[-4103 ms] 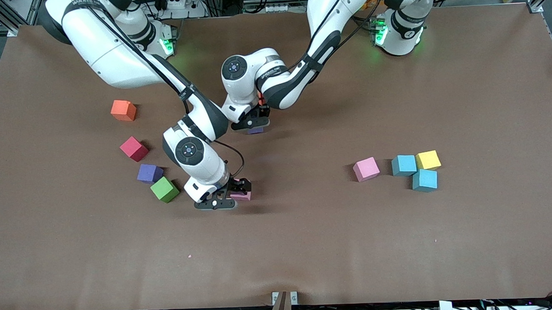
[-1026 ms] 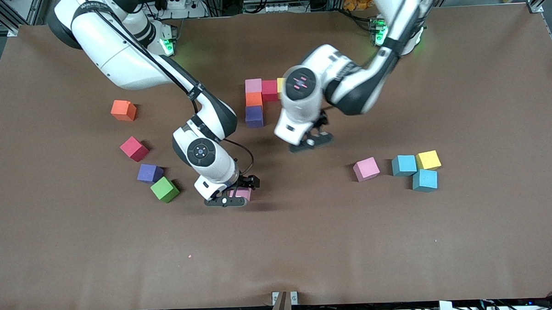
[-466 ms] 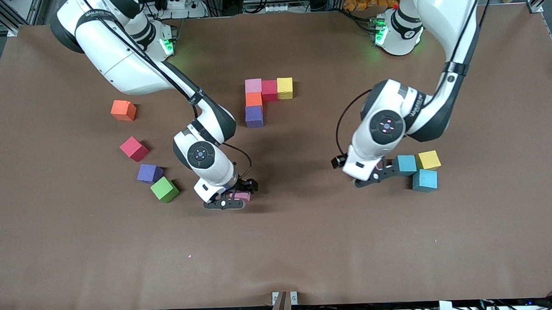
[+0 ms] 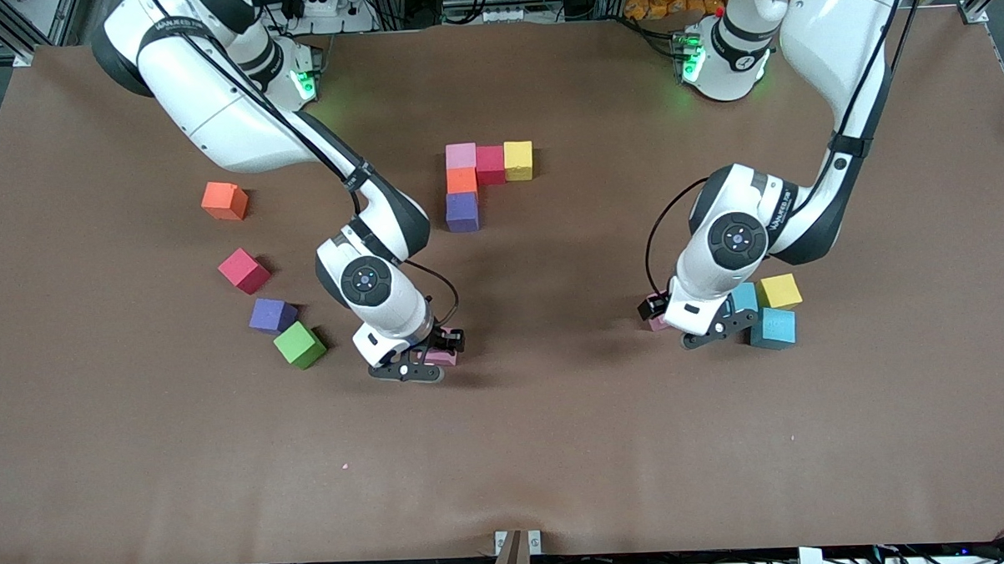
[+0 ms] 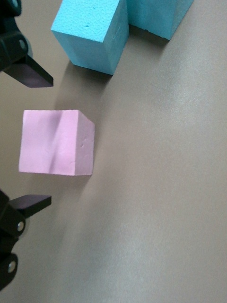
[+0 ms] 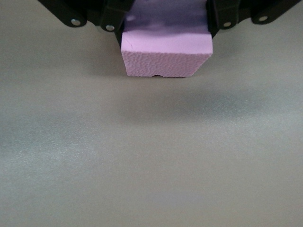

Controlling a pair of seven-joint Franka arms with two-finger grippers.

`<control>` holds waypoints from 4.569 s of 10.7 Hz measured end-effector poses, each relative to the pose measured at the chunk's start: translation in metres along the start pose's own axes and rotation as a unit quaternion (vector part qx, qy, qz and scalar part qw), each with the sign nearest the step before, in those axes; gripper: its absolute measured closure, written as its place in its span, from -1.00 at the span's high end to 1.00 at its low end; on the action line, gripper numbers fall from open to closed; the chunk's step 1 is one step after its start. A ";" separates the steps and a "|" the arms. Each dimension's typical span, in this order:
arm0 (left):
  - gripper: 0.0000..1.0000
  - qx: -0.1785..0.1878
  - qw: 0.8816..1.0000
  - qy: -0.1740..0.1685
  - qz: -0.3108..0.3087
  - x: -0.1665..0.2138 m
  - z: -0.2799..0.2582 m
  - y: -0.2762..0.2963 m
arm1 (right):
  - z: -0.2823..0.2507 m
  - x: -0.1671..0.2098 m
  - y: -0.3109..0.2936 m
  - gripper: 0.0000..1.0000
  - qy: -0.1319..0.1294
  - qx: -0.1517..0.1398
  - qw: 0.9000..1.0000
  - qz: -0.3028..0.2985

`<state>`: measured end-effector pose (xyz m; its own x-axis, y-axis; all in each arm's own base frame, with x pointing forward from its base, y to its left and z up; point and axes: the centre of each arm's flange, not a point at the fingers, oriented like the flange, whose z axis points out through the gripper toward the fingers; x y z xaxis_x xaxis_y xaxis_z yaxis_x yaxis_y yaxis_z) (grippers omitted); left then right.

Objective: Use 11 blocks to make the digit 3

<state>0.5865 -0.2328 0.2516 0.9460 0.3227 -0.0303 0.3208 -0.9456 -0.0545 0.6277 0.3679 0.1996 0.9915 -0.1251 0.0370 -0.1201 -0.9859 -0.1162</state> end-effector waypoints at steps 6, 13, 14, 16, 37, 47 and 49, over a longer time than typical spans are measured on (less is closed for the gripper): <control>1.00 -0.006 1.000 -0.001 0.002 -0.004 0.020 -0.001 | -0.062 -0.066 -0.045 0.18 -0.051 -0.050 0.997 -0.036; 0.78 0.000 1.000 -0.008 0.010 -0.005 0.054 -0.001 | -0.060 -0.209 -0.031 0.18 -0.013 -0.023 0.997 -0.068; 0.61 -0.001 1.000 -0.006 0.009 -0.004 0.052 -0.001 | -0.062 -0.210 -0.031 0.18 -0.008 -0.017 0.998 -0.057; 0.27 -0.005 1.000 -0.002 0.009 0.000 0.048 0.000 | -0.062 -0.208 -0.032 0.18 0.001 -0.001 0.999 -0.037; 0.22 -0.015 0.966 -0.003 -0.257 -0.047 -0.020 0.038 | -0.009 -0.214 -0.031 0.18 -0.010 -0.015 0.999 -0.031; 0.22 -0.037 0.915 -0.044 -0.399 -0.151 -0.006 0.034 | -0.003 -0.215 -0.031 0.34 -0.008 -0.019 0.999 -0.039; 0.22 -0.032 0.901 -0.051 -0.429 -0.178 0.003 0.060 | -0.004 -0.213 -0.031 0.54 -0.007 -0.018 0.999 -0.035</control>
<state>0.4377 -0.3468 0.2512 0.3394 0.9356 -0.0971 0.9377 -0.3447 -0.0439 0.4198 0.4249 0.1995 0.9981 -0.0538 0.0297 -0.0513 -0.9956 -0.0784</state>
